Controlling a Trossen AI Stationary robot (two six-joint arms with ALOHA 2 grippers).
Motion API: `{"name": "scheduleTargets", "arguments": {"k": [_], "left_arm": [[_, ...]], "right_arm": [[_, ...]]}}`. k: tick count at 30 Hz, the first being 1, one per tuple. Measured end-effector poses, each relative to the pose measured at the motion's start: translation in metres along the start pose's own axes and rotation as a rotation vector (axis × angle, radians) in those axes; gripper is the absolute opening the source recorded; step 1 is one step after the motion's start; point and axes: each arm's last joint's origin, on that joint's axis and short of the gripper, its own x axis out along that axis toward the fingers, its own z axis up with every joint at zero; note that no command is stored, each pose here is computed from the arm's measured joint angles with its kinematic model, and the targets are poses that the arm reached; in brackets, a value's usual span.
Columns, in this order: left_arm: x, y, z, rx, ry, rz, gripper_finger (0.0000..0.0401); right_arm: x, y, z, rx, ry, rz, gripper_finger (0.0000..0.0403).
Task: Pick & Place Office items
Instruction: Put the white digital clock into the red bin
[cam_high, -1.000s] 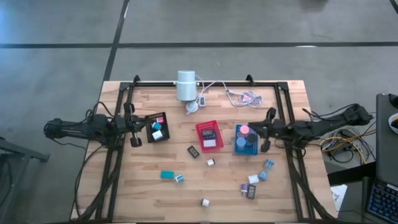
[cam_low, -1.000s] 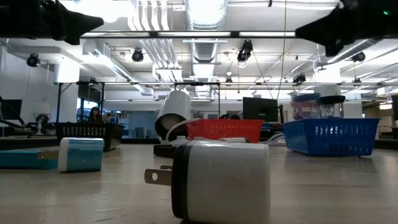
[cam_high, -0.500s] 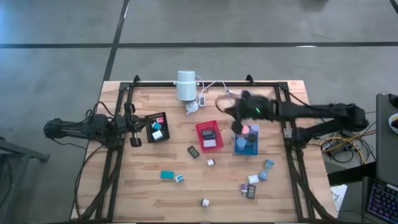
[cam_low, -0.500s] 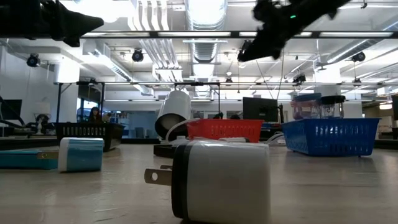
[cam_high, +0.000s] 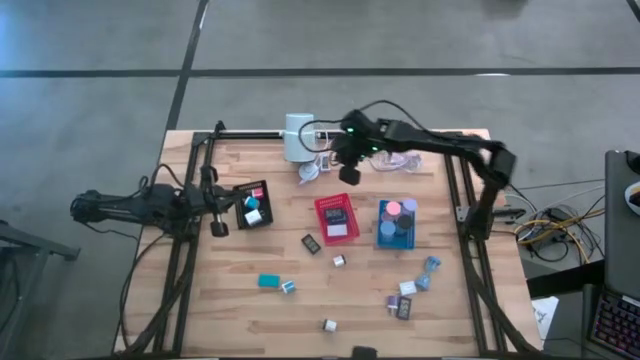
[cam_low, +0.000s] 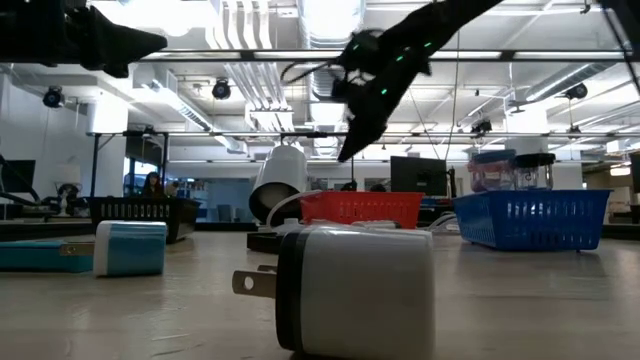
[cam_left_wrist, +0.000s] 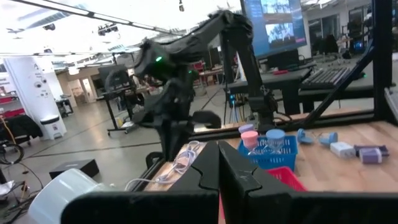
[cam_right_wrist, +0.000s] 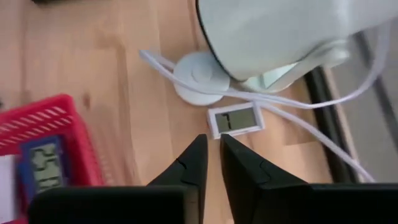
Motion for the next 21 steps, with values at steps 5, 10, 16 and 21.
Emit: {"name": "scheduleTargets", "arguments": {"k": [5, 10, 16, 21], "left_arm": [[0.000, -0.001, -0.002, 0.013, 0.024, -0.007, 0.0000], [0.000, -0.001, -0.005, 0.013, 0.051, -0.015, 0.0000], [0.000, -0.002, -0.007, -0.023, 0.069, -0.019, 0.0000], [0.000, -0.003, -0.012, -0.042, 0.105, -0.029, 0.0000]], "right_arm": [[0.037, -0.012, 0.007, 0.004, 0.157, 0.060, 0.0088], [0.066, -0.021, 0.010, -0.018, 0.278, 0.100, 0.0152], [0.085, -0.030, 0.027, -0.086, 0.308, 0.071, 0.0231], [0.090, -0.036, 0.034, -0.095, 0.358, -0.013, 0.0293]]}}
